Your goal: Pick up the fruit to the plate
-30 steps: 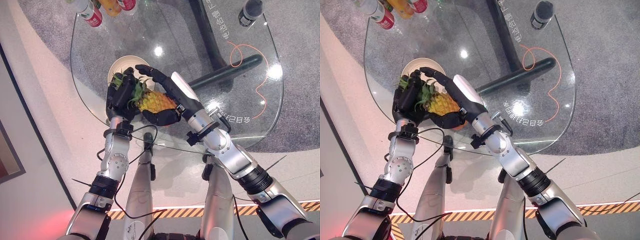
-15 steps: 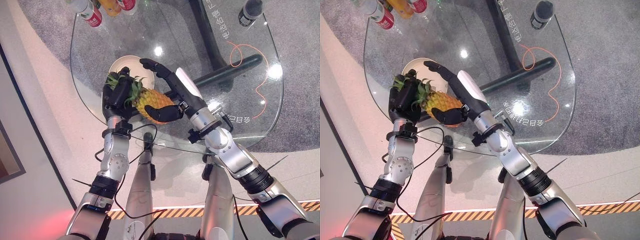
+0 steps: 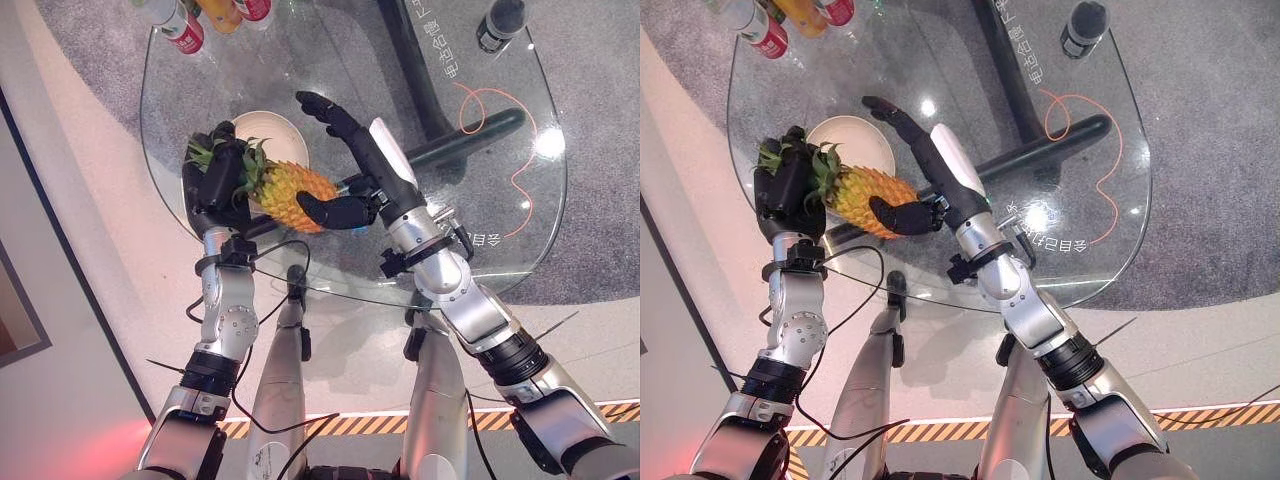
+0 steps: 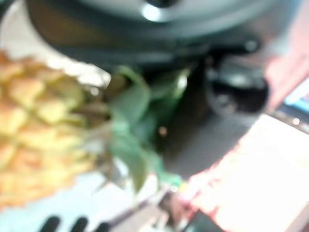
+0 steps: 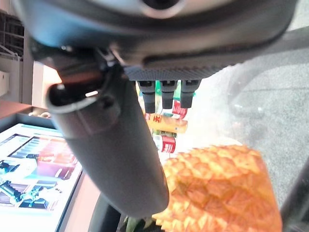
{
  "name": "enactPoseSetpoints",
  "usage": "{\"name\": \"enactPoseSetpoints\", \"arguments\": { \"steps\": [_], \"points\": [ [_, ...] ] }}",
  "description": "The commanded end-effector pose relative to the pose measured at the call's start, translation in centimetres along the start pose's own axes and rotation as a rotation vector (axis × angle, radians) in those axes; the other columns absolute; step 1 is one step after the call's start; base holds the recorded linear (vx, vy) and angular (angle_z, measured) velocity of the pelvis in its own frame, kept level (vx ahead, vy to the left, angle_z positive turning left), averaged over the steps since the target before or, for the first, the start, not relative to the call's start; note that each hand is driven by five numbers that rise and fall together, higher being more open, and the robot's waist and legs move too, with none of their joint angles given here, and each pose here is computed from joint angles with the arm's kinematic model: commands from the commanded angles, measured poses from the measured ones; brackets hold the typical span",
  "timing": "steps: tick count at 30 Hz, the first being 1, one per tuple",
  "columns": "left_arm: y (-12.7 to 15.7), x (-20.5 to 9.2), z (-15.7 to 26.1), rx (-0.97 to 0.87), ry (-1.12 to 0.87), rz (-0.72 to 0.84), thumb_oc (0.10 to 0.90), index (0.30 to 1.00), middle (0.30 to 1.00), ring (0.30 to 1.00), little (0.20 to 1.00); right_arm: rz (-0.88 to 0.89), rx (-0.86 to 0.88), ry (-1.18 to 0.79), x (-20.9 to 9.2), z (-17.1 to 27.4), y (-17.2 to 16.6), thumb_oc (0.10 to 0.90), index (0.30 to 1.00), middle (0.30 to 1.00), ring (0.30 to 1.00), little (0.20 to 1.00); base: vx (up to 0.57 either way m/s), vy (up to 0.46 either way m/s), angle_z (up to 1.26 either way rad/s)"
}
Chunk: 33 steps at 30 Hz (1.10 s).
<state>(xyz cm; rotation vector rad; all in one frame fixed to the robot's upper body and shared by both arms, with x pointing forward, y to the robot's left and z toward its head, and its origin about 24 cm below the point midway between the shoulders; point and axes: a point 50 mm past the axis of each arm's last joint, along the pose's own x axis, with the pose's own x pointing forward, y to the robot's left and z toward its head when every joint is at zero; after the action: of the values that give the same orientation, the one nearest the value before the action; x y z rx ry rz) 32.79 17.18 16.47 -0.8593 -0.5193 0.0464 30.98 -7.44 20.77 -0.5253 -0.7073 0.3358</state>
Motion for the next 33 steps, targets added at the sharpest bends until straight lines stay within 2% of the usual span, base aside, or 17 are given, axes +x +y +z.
{"name": "enactPoseSetpoints", "arguments": {
  "steps": [1, 16, 33],
  "points": [
    [-5.9, 0.6, 5.5, -0.077, -0.322, -0.271, 0.100, 0.300, 0.300, 0.300, 0.200, -0.132, 0.078, -0.397, 0.5, 7.4, -2.0, 0.800, 0.900, 0.900, 0.900, 0.900, 0.00, 0.000, 0.00],
    [-6.1, 0.3, 7.0, -0.043, -0.407, -0.271, 0.100, 0.300, 0.300, 0.300, 0.200, -0.302, 0.040, -0.349, -0.1, 5.8, -4.3, 0.800, 0.900, 0.900, 0.900, 0.900, 0.00, 0.001, -0.01],
    [-5.1, 0.5, 9.3, 0.117, -0.586, -0.166, 0.100, 0.300, 0.300, 0.300, 0.200, -0.510, 0.001, -0.326, -1.6, 4.5, -7.5, 0.800, 0.900, 0.900, 0.900, 0.900, 0.00, 0.000, 0.00]
  ]
}}
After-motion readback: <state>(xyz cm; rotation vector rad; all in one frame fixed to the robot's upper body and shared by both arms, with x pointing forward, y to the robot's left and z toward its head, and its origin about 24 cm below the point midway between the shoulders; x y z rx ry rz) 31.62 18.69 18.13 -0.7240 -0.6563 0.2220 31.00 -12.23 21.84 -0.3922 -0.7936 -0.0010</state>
